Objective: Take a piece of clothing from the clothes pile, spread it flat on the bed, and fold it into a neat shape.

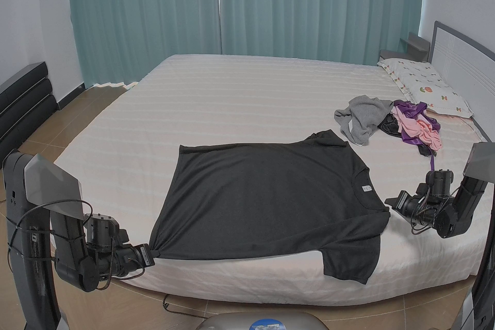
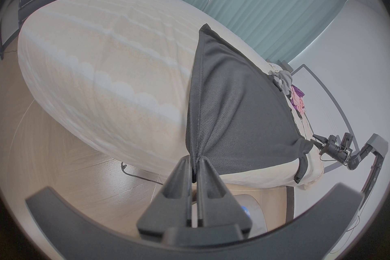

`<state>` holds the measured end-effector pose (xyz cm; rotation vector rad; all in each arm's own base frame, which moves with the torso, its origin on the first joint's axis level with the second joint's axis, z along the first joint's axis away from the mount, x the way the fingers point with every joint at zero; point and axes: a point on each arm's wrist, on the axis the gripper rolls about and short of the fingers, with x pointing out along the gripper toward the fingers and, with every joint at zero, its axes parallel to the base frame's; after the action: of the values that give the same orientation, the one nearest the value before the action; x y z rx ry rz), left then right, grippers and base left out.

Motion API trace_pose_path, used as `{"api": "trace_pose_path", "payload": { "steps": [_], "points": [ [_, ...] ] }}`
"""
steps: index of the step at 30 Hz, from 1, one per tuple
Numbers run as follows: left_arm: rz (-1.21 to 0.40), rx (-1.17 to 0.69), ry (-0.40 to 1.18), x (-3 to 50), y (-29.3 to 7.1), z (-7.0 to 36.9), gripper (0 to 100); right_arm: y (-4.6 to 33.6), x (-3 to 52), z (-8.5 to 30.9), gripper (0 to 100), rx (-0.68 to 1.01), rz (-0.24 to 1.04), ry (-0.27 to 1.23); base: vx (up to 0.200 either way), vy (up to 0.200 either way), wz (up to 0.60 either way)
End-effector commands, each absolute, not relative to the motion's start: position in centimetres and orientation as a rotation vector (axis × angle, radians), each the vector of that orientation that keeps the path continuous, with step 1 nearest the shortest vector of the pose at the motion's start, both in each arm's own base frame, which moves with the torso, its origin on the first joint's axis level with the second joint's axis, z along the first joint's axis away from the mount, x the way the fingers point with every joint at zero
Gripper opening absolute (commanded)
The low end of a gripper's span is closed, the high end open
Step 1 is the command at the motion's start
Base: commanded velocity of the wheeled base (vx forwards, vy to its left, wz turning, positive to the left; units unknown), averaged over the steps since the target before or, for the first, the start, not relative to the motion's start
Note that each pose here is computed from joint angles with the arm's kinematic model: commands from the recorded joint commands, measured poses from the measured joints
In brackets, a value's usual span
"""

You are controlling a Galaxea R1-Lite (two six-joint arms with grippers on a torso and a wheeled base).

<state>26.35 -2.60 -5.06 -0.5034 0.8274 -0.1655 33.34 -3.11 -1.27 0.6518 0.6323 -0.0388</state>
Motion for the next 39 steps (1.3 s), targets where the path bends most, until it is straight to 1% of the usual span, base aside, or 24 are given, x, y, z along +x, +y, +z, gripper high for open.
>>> {"api": "trace_pose_path", "payload": {
  "steps": [1, 6, 10, 11, 16, 20, 26, 34, 35, 39],
  "points": [
    [-0.166, -0.503, 0.83, 26.3, -2.6, -5.1, 0, -2.9, 33.5, -1.9, 100, 0.651, -0.035, 0.648, 0.0, 0.0, 0.0],
    [-0.164, -0.504, 0.831, 26.3, -2.6, -5.1, 0, -2.7, 31.7, -0.8, 100, 0.643, -0.026, 0.668, 0.0, 0.0, 0.0],
    [-0.164, -0.505, 0.83, 26.3, -2.6, -5.1, 0, -2.4, 30.5, -1.0, 100, 0.632, -0.013, 0.703, 0.0, 0.0, 0.0],
    [-0.165, -0.505, 0.832, 26.3, -2.6, -5.1, 0, -1.5, 29.0, -1.6, 100, 0.603, 0.027, 0.76, 0.0, 0.0, 0.0],
    [-0.164, -0.505, 0.833, 26.2, -2.6, -5.1, 0, -0.1, 26.9, -2.6, 100, 0.568, 0.096, 0.813, 0.0, 0.0, 0.0],
    [-0.165, -0.503, 0.839, 26.0, -2.6, -5.1, 0, 0.8, 26.5, -3.6, 100, 0.555, 0.122, 0.83, 0.0, 0.0, 0.0],
    [-0.166, -0.504, 0.832, 26.0, -2.6, -4.8, 0, 1.3, 26.5, -4.7, 100, 0.551, 0.126, 0.852, 0.0, 0.0, 0.0],
    [-0.166, -0.504, 0.832, 26.0, -2.6, -4.8, 0, 1.3, 26.6, -5.1, 100, 0.548, 0.128, 0.862, 0.0, 0.0, 0.0],
    [-0.167, -0.504, 0.831, 26.0, -2.6, -4.8, 0, 1.4, 26.6, -5.1, 0, 0.547, 0.128, 0.86, 0.0, 0.0, 0.0],
    [-0.168, -0.505, 0.831, 26.0, -2.6, -4.8, 0, 1.5, 26.8, -5.1, 0, 0.548, 0.128, 0.854, 0.0, 0.0, 0.0]
  ]
}}
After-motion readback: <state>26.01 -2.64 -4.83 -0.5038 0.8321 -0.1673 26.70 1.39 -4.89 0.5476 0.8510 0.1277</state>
